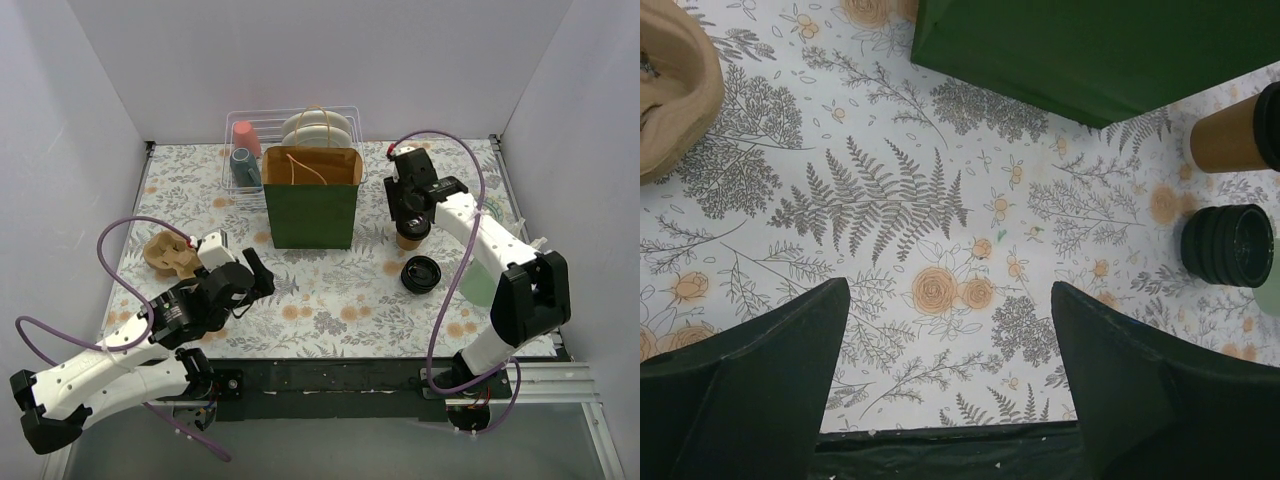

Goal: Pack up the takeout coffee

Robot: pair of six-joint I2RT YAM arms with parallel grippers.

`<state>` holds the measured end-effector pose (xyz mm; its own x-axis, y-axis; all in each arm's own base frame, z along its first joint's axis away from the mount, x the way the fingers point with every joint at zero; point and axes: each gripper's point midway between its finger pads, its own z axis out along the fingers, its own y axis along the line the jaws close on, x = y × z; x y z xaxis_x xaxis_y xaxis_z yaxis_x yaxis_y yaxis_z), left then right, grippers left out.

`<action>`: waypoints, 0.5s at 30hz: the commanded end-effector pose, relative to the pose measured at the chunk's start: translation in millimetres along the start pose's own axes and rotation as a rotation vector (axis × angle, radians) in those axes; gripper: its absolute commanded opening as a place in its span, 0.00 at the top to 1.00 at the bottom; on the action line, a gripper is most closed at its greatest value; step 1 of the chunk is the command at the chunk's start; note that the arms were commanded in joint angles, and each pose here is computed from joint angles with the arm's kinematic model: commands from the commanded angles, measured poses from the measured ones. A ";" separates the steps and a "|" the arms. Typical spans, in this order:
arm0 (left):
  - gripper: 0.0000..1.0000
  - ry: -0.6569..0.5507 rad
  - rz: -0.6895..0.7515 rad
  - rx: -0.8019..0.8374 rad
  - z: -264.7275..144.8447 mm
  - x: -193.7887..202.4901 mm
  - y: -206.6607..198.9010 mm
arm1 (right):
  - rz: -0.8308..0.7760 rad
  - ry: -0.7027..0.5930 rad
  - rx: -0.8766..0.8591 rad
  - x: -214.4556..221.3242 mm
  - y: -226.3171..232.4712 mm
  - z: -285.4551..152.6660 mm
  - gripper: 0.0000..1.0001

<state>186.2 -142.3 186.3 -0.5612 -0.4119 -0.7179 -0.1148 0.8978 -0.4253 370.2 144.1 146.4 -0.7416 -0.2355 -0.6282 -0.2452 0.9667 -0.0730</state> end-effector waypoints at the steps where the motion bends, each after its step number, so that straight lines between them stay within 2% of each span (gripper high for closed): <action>1: 0.17 -0.078 -0.010 -0.016 -9.3 -26.3 -0.8 | 0.058 -0.120 -0.072 -48.4 7.9 -42.9 0.54; 7: 0.15 -0.117 0.003 -0.045 -10.4 -34.5 5.9 | 0.196 -0.285 -0.237 -106.9 36.5 -96.2 0.53; 11: 0.15 -0.105 0.014 -0.045 -6.2 -27.7 7.7 | 0.227 -0.420 -0.236 -142.0 46.6 -125.3 0.50; 15: 0.15 -0.094 0.021 -0.051 -5.4 -24.7 9.2 | 0.246 -0.425 -0.262 -156.5 58.9 -125.2 0.45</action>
<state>192.1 -131.7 203.6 -0.5092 -0.4118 -0.7557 -0.1268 0.9044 -0.4074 384.2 211.0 303.4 -0.5466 0.0237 -0.8370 -0.2844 0.9349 0.2122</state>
